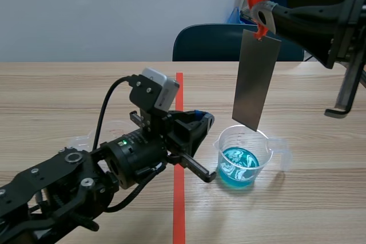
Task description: Do the redox reaction experiment
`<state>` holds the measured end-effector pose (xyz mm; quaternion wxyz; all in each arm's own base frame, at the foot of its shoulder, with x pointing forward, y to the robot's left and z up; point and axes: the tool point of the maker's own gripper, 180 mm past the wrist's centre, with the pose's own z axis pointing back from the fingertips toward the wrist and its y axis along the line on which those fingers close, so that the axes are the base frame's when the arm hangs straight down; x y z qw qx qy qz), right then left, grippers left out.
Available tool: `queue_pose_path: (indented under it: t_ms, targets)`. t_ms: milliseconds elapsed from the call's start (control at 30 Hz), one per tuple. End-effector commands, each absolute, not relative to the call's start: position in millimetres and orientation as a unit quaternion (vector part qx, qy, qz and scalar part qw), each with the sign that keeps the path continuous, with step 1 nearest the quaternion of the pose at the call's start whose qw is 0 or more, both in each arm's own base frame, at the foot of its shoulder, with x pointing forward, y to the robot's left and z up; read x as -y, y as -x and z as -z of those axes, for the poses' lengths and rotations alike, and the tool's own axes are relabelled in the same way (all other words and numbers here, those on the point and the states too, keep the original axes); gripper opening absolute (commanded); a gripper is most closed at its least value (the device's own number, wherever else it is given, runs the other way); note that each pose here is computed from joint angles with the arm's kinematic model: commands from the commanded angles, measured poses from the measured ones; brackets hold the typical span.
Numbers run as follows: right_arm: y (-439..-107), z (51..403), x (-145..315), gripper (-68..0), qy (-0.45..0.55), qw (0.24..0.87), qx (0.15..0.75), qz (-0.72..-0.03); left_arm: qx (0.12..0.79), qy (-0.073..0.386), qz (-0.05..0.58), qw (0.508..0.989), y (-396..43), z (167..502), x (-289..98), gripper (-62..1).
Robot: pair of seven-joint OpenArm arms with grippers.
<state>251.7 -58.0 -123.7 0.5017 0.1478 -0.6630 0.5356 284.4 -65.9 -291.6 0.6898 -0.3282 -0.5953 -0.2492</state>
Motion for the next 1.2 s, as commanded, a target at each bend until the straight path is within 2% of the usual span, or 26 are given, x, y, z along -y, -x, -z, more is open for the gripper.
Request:
queue_pose_path:
  t_ms: [0, 267, 767, 967, 1167]
  targets:
    - [-252.4, 113.8, 58.0, -66.8, -0.147, 0.49, 0.675, -0.531, 0.61, 0.339, 0.238, 0.675, -288.1, 278.2, 72.3, -58.2]
    - [-252.4, 113.8, 58.0, -66.8, -0.147, 0.49, 0.675, -0.531, 0.605, 0.35, 0.236, 0.675, -293.4, 282.0, 90.6, -58.4]
    - [-252.4, 113.8, 58.0, -66.8, -0.147, 0.49, 0.675, -0.531, 0.602, 0.348, 0.235, 0.679, -292.8, 284.5, 89.4, -58.4]
    - [-252.4, 113.8, 58.0, -66.8, -0.147, 0.49, 0.675, -0.531, 0.604, 0.333, 0.238, 0.684, -285.7, 287.7, 72.1, -58.4]
    - [-252.5, 113.9, 58.0, -66.9, -0.147, 0.49, 0.675, -0.532, 0.593, 0.33, 0.257, 0.688, -255.2, 292.5, 48.6, -58.4]
